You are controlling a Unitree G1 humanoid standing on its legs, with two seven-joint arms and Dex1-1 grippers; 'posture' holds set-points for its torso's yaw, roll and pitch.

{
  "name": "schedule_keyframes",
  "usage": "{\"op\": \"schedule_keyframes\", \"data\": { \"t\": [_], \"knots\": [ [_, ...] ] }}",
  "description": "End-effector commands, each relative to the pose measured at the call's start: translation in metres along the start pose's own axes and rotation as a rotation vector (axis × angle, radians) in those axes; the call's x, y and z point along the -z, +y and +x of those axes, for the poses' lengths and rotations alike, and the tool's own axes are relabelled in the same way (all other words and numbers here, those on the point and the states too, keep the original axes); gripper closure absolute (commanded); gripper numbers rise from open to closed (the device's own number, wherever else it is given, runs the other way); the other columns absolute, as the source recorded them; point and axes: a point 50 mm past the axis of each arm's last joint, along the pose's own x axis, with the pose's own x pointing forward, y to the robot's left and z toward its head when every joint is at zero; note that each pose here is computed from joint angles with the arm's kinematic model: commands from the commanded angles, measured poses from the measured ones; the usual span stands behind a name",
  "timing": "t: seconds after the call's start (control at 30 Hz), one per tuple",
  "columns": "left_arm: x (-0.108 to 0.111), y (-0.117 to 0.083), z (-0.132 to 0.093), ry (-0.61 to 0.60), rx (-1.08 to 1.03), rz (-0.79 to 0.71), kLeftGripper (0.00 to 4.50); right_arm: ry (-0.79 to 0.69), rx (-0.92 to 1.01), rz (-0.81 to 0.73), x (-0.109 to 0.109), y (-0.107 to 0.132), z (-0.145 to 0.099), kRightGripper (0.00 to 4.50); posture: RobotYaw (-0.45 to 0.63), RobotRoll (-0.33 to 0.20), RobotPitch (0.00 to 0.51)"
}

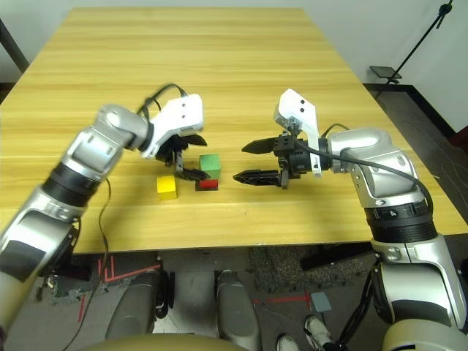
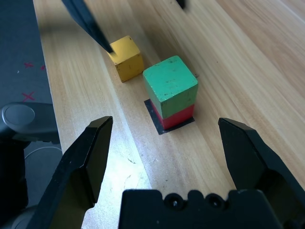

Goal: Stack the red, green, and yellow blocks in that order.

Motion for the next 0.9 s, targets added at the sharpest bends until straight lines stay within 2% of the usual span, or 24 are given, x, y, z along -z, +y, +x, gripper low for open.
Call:
{"op": "schedule_keyframes", "data": {
  "t": [0.03,0.13,0.23,0.47,0.63,0.73,0.8,0.9],
  "knots": [
    [0.021,-0.016,-0.002,0.061,0.052,-0.042,0.03,-0.011,-0.010,-0.013,-0.006,-0.001,0.000,0.00,0.18,-0.128,0.082],
    [0.036,-0.021,-0.002,0.104,0.050,-0.065,0.03,-0.012,-0.015,-0.017,-0.007,-0.002,0.002,0.00,0.18,-0.135,0.081],
    [0.047,-0.020,0.008,0.094,0.028,-0.087,0.03,-0.012,-0.019,-0.024,-0.010,-0.004,0.002,0.00,0.19,-0.144,0.078],
    [0.058,-0.017,0.028,0.074,0.000,-0.102,0.03,-0.011,-0.023,-0.023,-0.011,-0.003,0.003,0.00,0.18,-0.149,0.078],
    [0.071,-0.019,0.038,0.117,0.016,-0.112,0.03,-0.011,-0.019,-0.016,-0.010,-0.001,0.002,0.00,0.16,-0.150,0.082],
    [0.068,-0.018,0.035,0.129,0.006,-0.146,0.59,-0.011,-0.011,-0.012,-0.009,0.000,0.001,0.00,0.15,-0.146,0.082],
    [0.060,-0.016,0.031,0.123,-0.001,-0.156,1.27,-0.012,-0.005,-0.009,-0.008,0.000,0.000,0.00,0.15,-0.144,0.082],
    [0.035,-0.009,0.021,0.074,-0.012,-0.158,2.32,-0.014,0.001,-0.007,-0.007,0.001,0.000,0.00,0.15,-0.140,0.080]
  ]
}}
